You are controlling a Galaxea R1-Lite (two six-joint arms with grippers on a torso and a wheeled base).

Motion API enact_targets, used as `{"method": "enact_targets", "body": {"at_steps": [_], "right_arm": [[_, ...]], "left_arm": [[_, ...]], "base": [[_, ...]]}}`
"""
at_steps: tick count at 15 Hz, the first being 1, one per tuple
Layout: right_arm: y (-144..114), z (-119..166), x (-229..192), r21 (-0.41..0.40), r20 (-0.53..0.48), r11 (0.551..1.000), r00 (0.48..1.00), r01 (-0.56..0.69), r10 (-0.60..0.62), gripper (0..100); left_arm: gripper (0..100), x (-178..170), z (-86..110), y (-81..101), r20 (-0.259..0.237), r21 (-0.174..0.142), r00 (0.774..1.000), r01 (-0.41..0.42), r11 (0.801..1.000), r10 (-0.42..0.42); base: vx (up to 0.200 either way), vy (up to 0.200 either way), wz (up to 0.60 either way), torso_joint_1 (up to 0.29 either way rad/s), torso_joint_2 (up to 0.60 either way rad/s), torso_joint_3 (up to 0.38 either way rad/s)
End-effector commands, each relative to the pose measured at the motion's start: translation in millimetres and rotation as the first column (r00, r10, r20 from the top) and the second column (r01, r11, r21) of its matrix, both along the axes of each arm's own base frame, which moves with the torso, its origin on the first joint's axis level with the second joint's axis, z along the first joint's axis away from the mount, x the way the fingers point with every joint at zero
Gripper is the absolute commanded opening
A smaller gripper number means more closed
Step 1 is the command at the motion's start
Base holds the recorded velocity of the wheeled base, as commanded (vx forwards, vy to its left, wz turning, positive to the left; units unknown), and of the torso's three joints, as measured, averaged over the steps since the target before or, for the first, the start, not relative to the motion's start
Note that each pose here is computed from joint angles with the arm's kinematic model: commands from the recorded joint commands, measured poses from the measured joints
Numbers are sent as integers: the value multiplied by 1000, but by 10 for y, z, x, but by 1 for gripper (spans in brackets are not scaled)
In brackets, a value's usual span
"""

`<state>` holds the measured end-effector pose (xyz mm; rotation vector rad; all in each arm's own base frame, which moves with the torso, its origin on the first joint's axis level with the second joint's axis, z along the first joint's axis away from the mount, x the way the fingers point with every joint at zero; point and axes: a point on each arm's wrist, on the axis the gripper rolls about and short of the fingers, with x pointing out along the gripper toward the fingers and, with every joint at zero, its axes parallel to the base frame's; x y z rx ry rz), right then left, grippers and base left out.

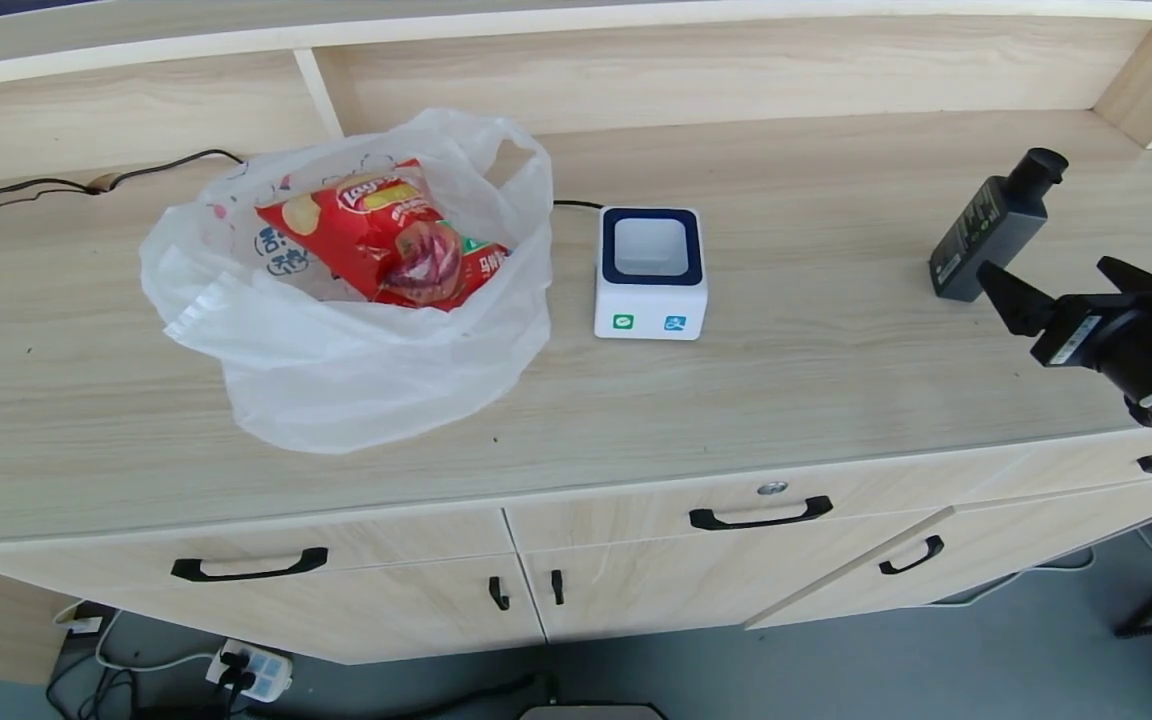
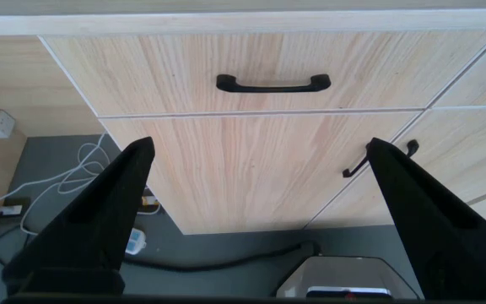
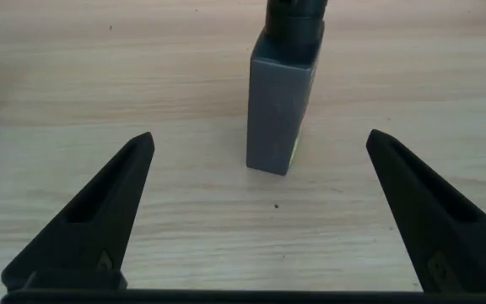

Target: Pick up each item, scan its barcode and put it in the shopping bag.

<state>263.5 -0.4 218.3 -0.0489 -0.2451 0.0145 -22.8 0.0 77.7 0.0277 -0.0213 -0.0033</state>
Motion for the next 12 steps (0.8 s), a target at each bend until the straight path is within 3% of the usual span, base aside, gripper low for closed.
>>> {"method": "enact_targets", "body": {"at_steps": [1,7,12], "right_arm": [[32,-6,291,26,3,999,1000,-19,19,100],[62,133,722,111,28,993,999,-31,29,100],[-5,188,1056,128,81,992,997,-4,-6,100]], "left_arm": [[100,1,1,0,-1,0,1000,-1,1000,1],[100,1,2,0,0,0,1000,-1,1000,1],[100,1,5,0,3,3,1000,-1,1000,1]], "base": [[0,0,0,0,0,0],[0,0,0,0,0,0],[0,0,0,0,0,0]]}}
